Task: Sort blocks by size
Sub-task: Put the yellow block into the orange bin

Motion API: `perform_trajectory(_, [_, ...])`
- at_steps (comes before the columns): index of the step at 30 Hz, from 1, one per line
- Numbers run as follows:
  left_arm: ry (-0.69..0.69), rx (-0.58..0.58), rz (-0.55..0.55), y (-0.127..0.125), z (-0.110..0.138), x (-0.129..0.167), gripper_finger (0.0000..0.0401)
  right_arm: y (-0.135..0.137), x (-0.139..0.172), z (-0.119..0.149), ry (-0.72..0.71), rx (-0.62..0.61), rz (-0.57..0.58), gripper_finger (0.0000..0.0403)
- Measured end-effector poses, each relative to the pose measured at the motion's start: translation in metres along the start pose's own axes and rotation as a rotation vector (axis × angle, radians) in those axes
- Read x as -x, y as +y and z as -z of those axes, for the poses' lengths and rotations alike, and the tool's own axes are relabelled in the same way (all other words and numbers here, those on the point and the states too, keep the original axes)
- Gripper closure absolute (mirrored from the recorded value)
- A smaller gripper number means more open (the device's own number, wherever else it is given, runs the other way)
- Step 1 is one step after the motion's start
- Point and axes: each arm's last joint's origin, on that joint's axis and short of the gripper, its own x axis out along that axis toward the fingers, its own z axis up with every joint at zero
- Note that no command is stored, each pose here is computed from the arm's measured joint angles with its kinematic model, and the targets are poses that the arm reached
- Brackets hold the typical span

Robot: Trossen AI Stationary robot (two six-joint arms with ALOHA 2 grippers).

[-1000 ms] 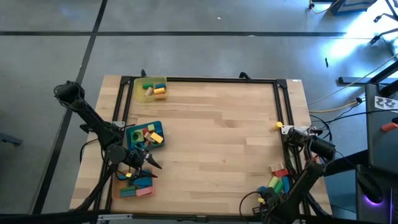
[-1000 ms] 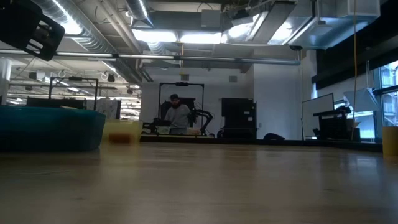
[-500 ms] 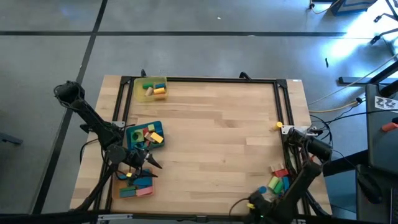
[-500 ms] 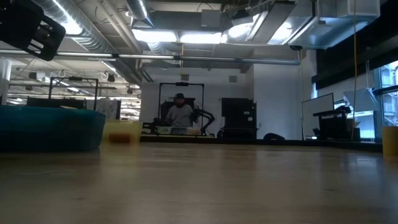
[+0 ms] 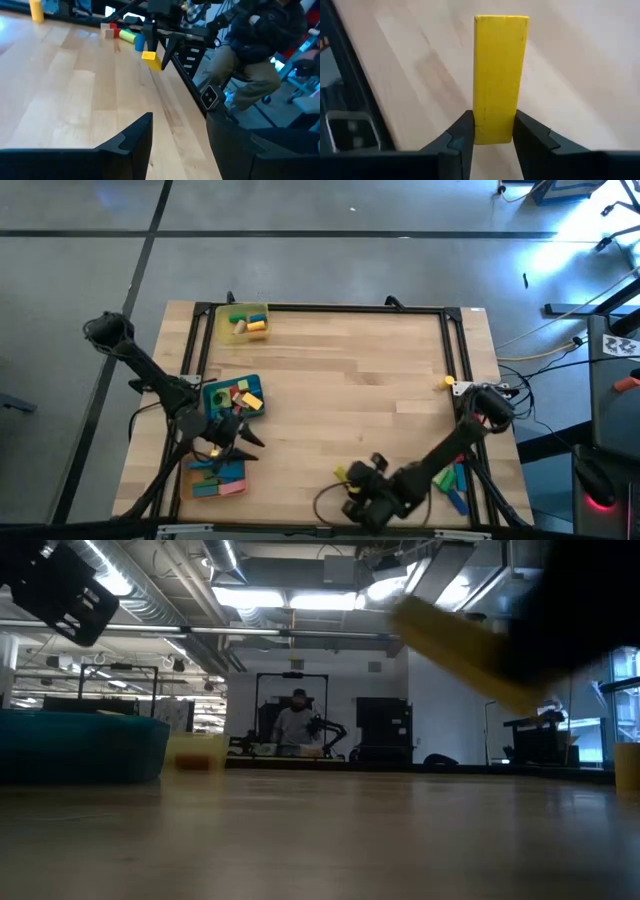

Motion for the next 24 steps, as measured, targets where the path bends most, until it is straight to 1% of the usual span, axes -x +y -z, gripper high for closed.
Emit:
perform_trajectory(5, [0.008, 0.043, 0.003, 0.006, -0.002, -0.003, 0.0232, -0.002, -0.015, -0.035, -0.144, 0.133, -0.001, 0.029])
perform_trajectory(10, [0.02, 0.061, 0.02, 0.012, -0.004, -0.005, 0.023, -0.004, -0.029, -0.066, -0.227, 0.216, -0.018, 0.0289])
perform_trajectory(12, [0.02, 0.057, 0.017, 0.014, -0.005, -0.006, 0.0217, -0.005, -0.037, -0.074, -0.252, 0.248, -0.025, 0.0289])
perform_trajectory(15, [0.012, 0.05, -0.01, 0.02, -0.007, -0.007, 0.0182, -0.006, -0.05, -0.085, -0.288, 0.284, -0.039, 0.0289])
perform_trajectory(19, [-0.014, 0.039, -0.048, 0.026, -0.01, -0.009, 0.0144, -0.004, -0.06, -0.101, -0.363, 0.275, -0.095, 0.0289])
perform_trajectory(22, [-0.029, 0.026, -0.08, 0.029, -0.011, -0.011, 0.0134, -0.005, -0.068, -0.111, -0.412, 0.249, -0.114, 0.0289])
perform_trajectory(24, [-0.058, 0.012, -0.078, 0.029, -0.013, -0.013, 0.0133, -0.005, -0.075, -0.117, -0.446, 0.236, -0.126, 0.0289])
